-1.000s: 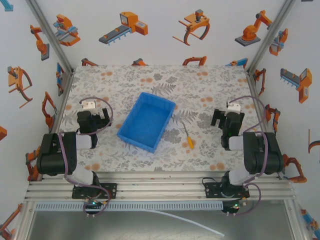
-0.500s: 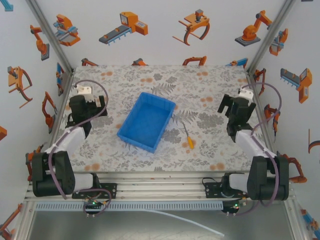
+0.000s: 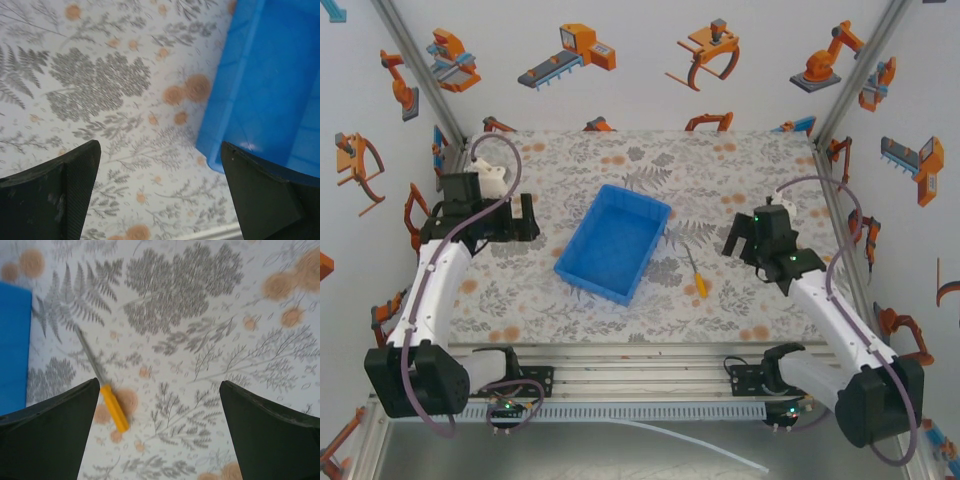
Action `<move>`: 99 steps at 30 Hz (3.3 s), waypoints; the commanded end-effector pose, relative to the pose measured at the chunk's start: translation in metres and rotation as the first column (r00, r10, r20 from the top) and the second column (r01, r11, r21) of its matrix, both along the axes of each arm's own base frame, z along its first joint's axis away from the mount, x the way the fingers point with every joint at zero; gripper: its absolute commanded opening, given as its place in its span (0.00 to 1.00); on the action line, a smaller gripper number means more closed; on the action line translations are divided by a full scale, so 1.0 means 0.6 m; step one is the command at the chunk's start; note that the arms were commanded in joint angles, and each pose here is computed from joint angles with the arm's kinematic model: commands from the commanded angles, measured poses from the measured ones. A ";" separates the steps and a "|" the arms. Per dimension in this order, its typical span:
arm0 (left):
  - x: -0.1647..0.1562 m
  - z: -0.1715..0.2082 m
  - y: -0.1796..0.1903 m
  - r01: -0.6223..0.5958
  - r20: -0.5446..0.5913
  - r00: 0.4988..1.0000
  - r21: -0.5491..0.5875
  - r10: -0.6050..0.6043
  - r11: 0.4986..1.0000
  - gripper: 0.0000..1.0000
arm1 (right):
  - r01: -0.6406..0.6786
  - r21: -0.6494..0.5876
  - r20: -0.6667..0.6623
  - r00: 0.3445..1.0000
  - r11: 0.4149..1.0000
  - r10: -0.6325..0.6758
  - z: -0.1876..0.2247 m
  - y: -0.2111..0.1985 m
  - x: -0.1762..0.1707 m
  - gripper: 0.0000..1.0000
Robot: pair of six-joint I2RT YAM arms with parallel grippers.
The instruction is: Put the screwdriver in the bin
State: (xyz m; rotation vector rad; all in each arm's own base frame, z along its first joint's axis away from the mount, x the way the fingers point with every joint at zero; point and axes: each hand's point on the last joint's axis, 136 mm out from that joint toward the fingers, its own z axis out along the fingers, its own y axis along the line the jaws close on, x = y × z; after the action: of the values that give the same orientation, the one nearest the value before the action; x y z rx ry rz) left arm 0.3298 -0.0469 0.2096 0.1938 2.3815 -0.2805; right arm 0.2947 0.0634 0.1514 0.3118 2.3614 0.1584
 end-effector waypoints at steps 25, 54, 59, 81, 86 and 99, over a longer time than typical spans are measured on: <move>-0.074 0.034 -0.022 0.086 -0.029 0.996 -0.002 -0.086 0.996 0.97 | -0.300 -0.084 -0.262 0.927 0.950 0.270 -0.162 0.159 -0.069 0.68; -0.075 0.032 -0.027 0.083 -0.029 0.996 -0.020 -0.083 0.996 0.97 | -0.303 -0.151 -0.290 0.924 0.941 0.251 -0.199 0.159 -0.056 0.37; -0.073 0.030 -0.022 0.074 -0.027 0.997 -0.006 -0.074 0.997 0.97 | -0.302 -0.153 -0.290 0.924 0.941 0.250 -0.199 0.158 -0.058 0.32; -0.075 0.069 -0.015 0.076 0.047 0.996 0.037 -0.077 0.996 0.97 | -0.282 -0.094 -0.130 0.954 0.955 0.269 -0.049 0.143 -0.072 0.17; -0.077 0.067 -0.028 0.106 0.044 0.993 0.002 -0.106 0.994 0.97 | -0.305 -0.067 -0.052 0.952 0.950 0.302 0.037 0.155 -0.064 0.17; -0.076 0.096 -0.042 0.131 0.064 0.990 -0.016 -0.129 0.991 0.97 | -0.463 -0.054 0.009 0.886 0.885 0.464 0.127 0.338 -0.001 0.15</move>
State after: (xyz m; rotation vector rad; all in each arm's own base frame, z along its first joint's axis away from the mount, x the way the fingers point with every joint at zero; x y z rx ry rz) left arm 0.2889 -0.0686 0.2553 0.3343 2.3221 -0.3375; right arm 0.2899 0.2450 0.2193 -0.2325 2.3966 0.3237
